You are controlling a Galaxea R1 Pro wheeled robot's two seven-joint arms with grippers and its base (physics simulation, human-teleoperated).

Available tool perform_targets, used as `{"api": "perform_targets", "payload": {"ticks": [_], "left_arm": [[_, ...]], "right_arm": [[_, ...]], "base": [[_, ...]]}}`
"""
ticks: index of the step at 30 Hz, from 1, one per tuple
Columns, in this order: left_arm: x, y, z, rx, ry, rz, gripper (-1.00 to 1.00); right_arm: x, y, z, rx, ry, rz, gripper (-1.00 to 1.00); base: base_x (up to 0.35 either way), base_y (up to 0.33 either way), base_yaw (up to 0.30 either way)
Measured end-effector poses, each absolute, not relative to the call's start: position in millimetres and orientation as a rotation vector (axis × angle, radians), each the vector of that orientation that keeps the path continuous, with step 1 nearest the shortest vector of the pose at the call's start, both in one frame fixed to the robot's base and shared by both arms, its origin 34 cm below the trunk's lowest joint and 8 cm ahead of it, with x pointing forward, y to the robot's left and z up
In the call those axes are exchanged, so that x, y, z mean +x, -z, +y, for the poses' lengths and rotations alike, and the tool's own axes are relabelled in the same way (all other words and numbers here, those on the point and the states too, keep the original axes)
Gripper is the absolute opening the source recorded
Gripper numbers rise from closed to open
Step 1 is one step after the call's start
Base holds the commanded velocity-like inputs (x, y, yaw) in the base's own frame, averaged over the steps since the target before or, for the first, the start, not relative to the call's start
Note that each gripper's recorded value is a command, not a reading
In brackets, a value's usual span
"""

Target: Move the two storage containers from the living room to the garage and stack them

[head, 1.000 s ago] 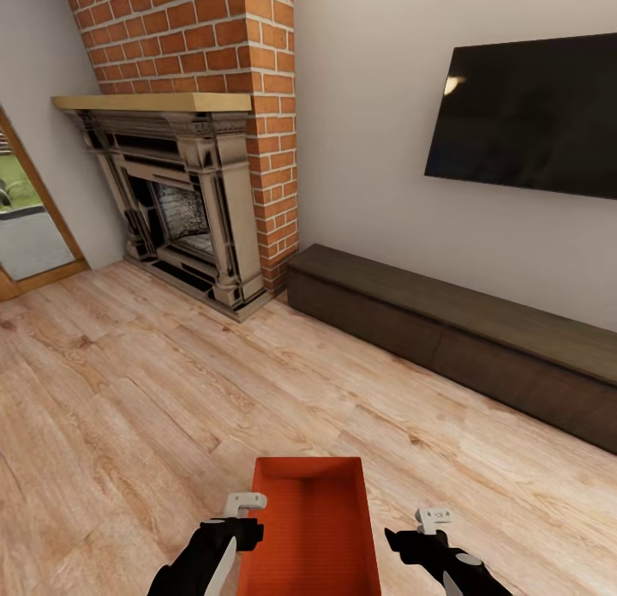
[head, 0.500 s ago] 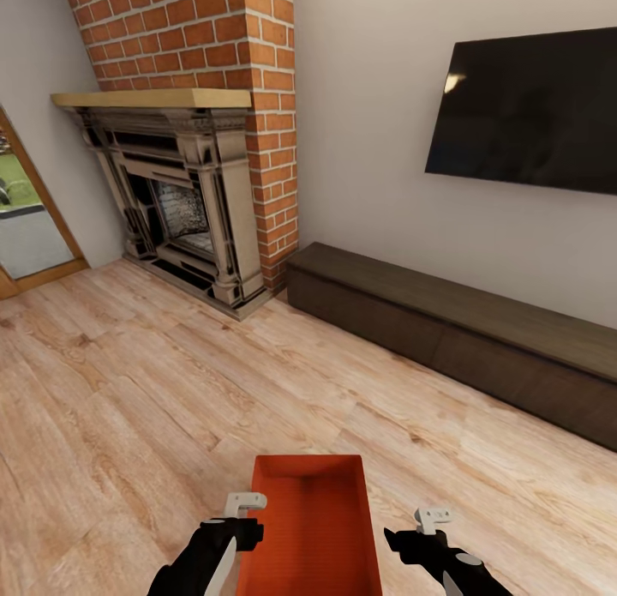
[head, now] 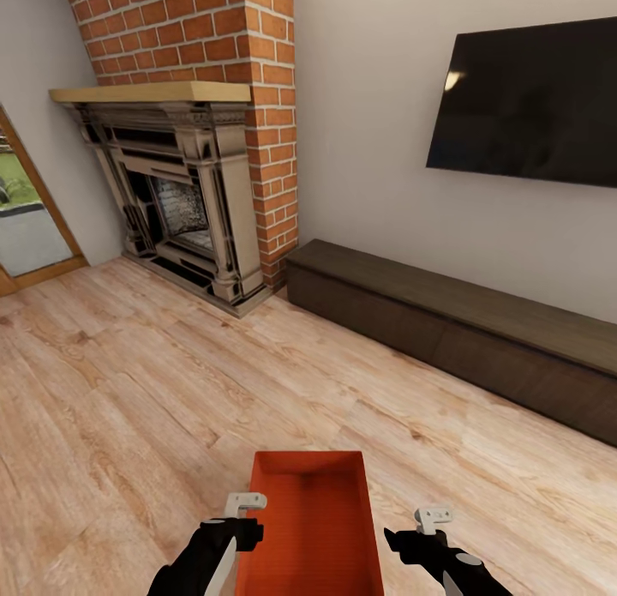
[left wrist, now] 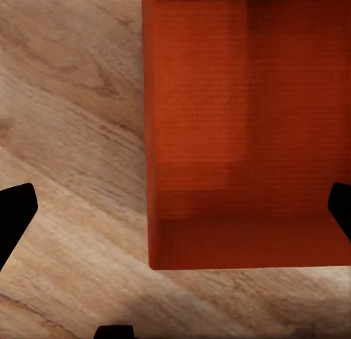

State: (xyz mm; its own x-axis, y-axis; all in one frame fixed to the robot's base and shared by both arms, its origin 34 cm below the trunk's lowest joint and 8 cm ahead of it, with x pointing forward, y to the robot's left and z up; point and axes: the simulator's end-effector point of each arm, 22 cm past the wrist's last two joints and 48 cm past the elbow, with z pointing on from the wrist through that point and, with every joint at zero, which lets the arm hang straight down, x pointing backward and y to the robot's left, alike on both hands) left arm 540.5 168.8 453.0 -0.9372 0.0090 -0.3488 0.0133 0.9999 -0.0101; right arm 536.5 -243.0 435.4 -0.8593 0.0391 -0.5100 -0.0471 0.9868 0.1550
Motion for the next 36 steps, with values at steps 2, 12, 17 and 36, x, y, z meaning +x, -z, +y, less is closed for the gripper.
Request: {"api": "perform_targets", "payload": {"ticks": [2, 12, 17, 36], "left_arm": [[541, -453, 169, 0.016, 0.017, 2.785, 1.00], [537, -448, 169, 0.016, 0.018, 2.799, 1.00], [535, -446, 169, 0.016, 0.018, 2.803, 1.00], [533, -430, 169, 0.016, 0.018, 2.806, 1.00]], "right_arm": [[536, -435, -243, -0.007, -0.219, 2.596, 1.00], [532, -430, -243, -0.013, -0.218, 2.609, 1.00], [531, -429, -243, -0.013, -0.219, 2.613, 1.00], [528, -412, -242, -0.013, -0.220, 2.616, 1.00]], "base": [[0.000, 0.000, 0.000], [0.000, 0.000, 0.042], [0.000, 0.000, 0.015], [0.000, 0.000, 0.001]]}}
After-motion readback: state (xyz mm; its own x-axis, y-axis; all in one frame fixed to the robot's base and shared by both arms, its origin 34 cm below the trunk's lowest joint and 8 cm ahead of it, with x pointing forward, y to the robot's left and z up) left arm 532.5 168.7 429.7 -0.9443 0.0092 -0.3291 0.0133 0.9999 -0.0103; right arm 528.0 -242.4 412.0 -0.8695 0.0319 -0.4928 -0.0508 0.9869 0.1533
